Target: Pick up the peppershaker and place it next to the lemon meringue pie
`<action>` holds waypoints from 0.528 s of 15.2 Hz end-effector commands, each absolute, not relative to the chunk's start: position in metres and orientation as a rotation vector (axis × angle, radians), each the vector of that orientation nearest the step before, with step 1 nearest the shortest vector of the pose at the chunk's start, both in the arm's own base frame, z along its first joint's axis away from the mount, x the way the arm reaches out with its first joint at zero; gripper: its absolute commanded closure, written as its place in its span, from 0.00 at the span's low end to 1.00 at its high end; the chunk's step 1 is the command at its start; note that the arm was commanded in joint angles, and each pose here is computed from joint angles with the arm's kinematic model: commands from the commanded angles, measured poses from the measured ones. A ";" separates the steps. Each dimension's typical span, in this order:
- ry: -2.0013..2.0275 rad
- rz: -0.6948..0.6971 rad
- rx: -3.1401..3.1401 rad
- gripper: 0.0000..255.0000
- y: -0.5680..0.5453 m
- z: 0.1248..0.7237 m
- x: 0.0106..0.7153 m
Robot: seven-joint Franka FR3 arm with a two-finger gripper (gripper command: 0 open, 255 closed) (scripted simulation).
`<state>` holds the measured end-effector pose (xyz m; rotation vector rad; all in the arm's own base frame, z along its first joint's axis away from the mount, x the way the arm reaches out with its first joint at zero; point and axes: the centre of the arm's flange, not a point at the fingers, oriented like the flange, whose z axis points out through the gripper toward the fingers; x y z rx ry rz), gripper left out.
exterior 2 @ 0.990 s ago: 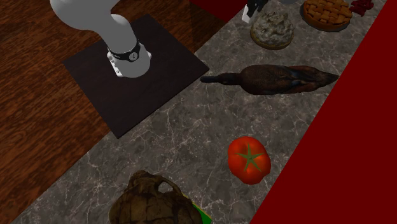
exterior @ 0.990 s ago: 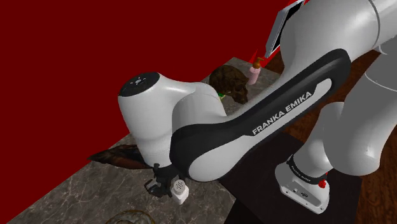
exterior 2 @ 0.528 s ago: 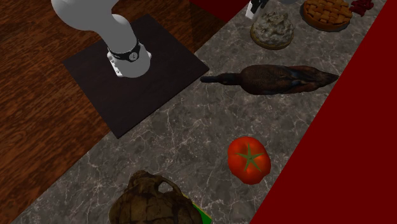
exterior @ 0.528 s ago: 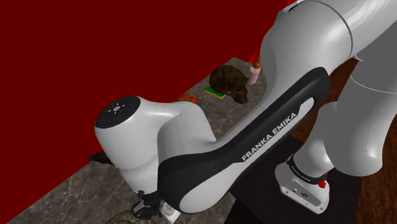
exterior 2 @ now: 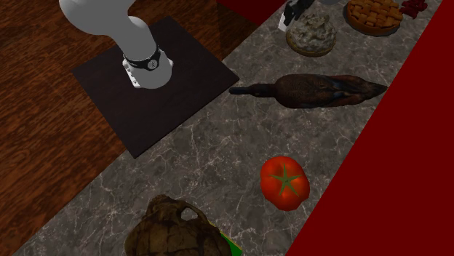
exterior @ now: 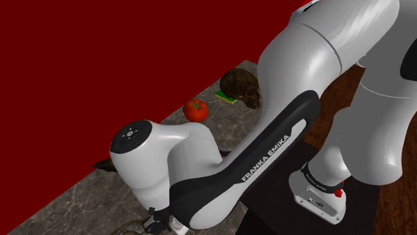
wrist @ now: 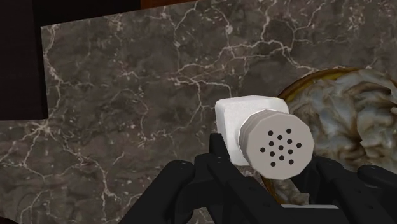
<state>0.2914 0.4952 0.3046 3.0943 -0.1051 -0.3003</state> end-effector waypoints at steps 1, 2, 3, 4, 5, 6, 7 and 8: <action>-0.105 -0.300 3.095 1.00 0.495 0.294 0.292; -0.105 -0.300 3.095 1.00 0.495 0.289 0.292; -0.105 -0.300 3.095 1.00 0.495 0.284 0.292; -0.105 -0.300 3.095 1.00 0.495 0.279 0.292; -0.105 -0.300 3.095 1.00 0.495 0.273 0.292; -0.105 -0.300 3.095 1.00 0.495 0.268 0.292; -0.105 -0.300 3.095 1.00 0.495 0.263 0.292; -0.105 -0.300 3.095 1.00 0.495 0.257 0.292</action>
